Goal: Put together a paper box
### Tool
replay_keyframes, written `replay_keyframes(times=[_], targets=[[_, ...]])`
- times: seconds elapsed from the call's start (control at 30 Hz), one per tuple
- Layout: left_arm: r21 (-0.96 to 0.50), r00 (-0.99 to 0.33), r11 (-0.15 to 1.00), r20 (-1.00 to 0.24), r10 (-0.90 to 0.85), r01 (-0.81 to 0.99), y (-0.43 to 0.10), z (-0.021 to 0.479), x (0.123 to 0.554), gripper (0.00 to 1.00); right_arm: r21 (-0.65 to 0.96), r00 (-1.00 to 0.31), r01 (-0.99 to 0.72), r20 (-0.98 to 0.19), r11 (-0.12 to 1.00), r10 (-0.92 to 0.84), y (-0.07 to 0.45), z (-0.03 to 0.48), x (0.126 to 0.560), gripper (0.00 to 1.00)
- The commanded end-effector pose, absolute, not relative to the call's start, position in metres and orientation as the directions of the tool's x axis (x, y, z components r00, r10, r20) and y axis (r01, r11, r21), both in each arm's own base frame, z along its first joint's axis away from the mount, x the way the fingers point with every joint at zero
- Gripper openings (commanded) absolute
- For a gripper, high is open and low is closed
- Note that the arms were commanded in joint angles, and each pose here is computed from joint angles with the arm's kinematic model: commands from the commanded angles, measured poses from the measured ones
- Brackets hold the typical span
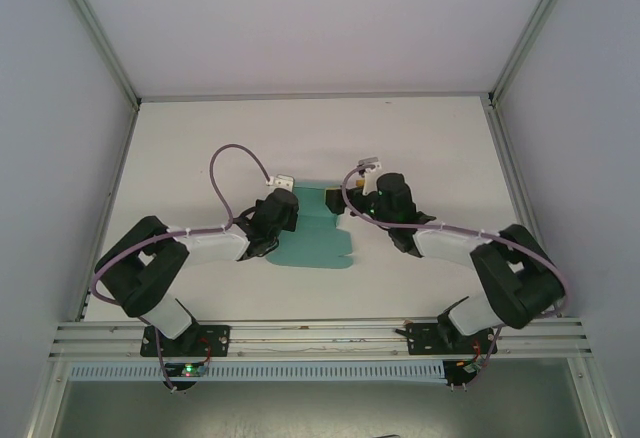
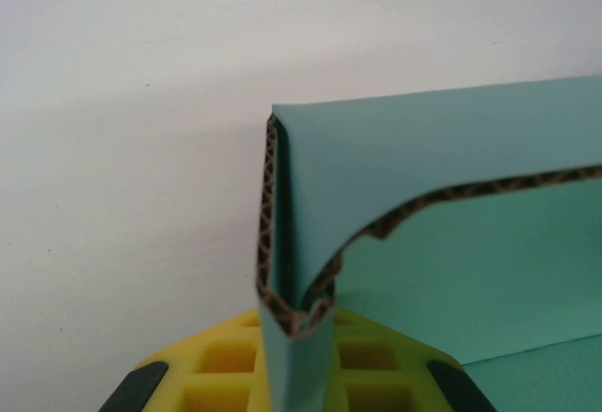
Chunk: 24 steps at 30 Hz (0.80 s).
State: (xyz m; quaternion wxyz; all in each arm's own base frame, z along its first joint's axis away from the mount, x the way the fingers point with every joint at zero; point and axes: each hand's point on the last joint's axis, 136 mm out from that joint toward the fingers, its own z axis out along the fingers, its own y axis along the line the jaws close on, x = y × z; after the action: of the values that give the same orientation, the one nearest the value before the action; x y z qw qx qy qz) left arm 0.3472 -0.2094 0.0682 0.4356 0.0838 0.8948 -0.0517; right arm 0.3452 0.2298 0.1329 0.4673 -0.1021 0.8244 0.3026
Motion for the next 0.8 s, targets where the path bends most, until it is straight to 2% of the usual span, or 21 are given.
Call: replay_keyframes(times=[0.0, 0.13, 0.3, 0.53, 0.77], targets=[[0.019, -0.584, 0.98, -0.801, 0.132, 0.196, -0.206, 0.065, 0.351, 0.0, 0.34, -0.526, -0.402, -0.846, 0.85, 0.089, 0.206, 0.148, 0.349, 0.98], [0.025, -0.553, 0.967, -0.817, 0.165, 0.252, -0.216, 0.06, 0.353, 0.0, 0.202, -0.503, -0.358, -0.864, 0.911, -0.006, 0.19, 0.172, 0.361, 0.99], [-0.008, -0.531, 0.952, -0.831, 0.163, 0.305, -0.228, 0.05, 0.354, 0.0, 0.17, -0.536, -0.443, -0.838, 0.88, -0.107, 0.213, 0.174, 0.381, 0.98], [-0.015, -0.531, 0.945, -0.83, 0.171, 0.327, -0.234, 0.04, 0.356, 0.0, 0.205, -0.592, -0.571, -0.774, 0.795, -0.226, 0.257, 0.134, 0.399, 0.98], [-0.033, -0.525, 0.939, -0.835, 0.162, 0.342, -0.237, 0.031, 0.354, 0.0, 0.253, -0.642, -0.628, -0.704, 0.736, -0.305, 0.28, 0.092, 0.392, 0.98]])
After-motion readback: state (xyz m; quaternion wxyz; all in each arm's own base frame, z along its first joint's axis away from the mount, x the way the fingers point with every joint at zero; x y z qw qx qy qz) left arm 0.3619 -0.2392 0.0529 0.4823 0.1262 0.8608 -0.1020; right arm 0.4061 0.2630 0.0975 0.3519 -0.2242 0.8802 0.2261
